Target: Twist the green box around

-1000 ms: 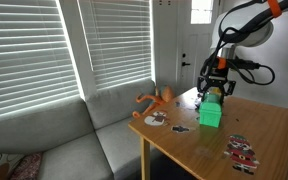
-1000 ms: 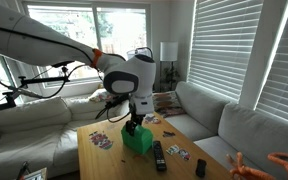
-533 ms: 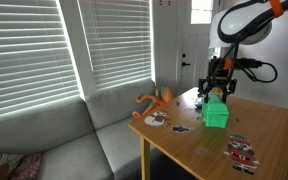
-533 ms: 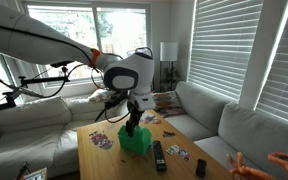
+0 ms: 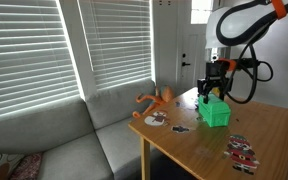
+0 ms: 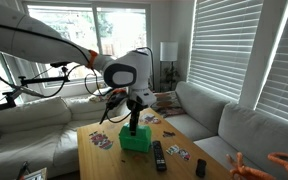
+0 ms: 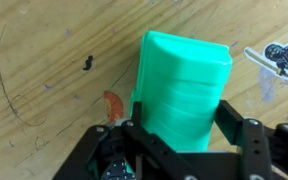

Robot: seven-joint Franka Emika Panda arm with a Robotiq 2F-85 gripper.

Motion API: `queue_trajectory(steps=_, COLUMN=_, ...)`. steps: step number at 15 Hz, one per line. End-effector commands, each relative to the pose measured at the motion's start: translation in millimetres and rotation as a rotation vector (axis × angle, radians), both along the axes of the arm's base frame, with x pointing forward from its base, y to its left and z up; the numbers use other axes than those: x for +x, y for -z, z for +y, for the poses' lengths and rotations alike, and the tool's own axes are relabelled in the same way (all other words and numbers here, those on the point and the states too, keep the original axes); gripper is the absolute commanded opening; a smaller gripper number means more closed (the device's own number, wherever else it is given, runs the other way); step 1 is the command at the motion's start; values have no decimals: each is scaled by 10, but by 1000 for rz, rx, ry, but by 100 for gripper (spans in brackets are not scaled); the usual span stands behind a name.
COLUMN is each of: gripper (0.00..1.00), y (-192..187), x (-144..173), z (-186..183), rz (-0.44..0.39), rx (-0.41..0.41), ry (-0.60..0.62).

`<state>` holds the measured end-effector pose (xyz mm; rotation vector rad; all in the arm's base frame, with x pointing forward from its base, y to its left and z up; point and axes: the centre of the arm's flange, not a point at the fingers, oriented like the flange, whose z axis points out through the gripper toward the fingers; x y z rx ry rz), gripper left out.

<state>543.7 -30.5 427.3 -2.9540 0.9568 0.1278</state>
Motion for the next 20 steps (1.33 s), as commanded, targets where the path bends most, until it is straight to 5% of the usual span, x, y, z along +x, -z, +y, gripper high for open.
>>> queue_trajectory(steps=1, gripper=49, y=151, x=-29, z=59, rz=-9, rx=-14, ry=-89)
queue_trajectory(steps=13, gripper=49, y=161, x=-133, z=70, rz=-79, rx=50, ry=-444)
queue_trajectory(steps=20, gripper=49, y=168, x=-282, z=70, rz=-27, rx=62, ry=-612)
